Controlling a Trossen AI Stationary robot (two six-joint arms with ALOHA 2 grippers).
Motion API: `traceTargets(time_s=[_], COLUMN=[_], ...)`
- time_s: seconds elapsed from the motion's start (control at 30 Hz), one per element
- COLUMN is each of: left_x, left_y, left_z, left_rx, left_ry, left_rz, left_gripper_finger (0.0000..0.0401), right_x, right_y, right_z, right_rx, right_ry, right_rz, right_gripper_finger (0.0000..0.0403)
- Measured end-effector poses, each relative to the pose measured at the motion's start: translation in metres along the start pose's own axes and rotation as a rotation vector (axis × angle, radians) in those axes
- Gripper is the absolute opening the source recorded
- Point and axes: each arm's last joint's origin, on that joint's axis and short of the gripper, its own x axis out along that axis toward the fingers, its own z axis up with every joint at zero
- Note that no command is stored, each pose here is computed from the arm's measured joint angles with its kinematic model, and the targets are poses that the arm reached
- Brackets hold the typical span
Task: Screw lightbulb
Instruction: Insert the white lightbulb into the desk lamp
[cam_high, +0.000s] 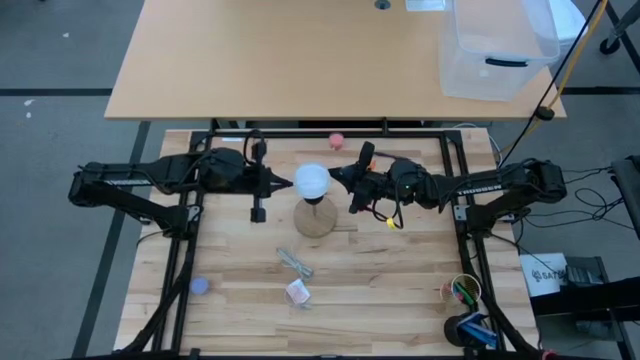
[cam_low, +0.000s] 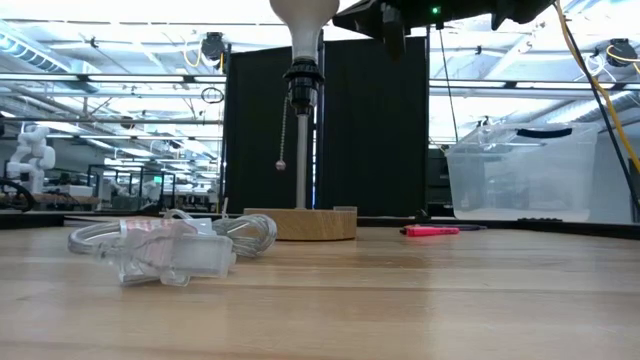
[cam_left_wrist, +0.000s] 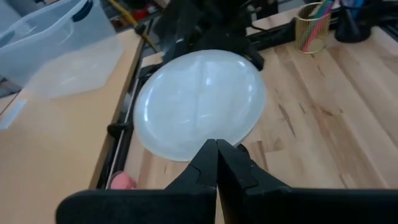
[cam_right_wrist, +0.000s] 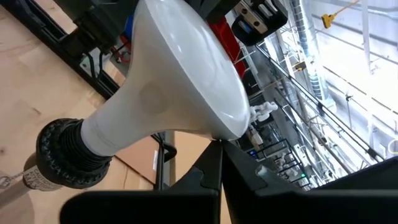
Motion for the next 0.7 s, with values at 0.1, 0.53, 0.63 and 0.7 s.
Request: traceTargets(time_s=[0.1,0.53,0.63,0.7], left_x=[0.006,0.012,0.014,0.020], left_y=[0.004,0.026,0.028,0.030], left_z=[-0.002,-0.012,-0.013,-0.016], left_rx=[-0.008,-0.055,-0.074,-0.083], left_ry=[0.012,0.080,0.086,0.108], left_rz=[0.012,0.114,0.124,0.125], left_gripper_finger=[0.0000,0.0000,0.0000,0.0000], right_x=[0.000,-0.005,-0.007,-0.009], right_y=[0.000,0.010,0.014,0.016], right_z=[0.000,0.014,0.021,0.025], right_rx=[-0.007,-0.033,-0.032,-0.031], right_ry=[0.009,0.030,0.002,-0.016], right_rz=[-0.003,-0.011,0.007,0.017], right_gripper_finger=[0.0000,0.0000,0.0000,0.0000])
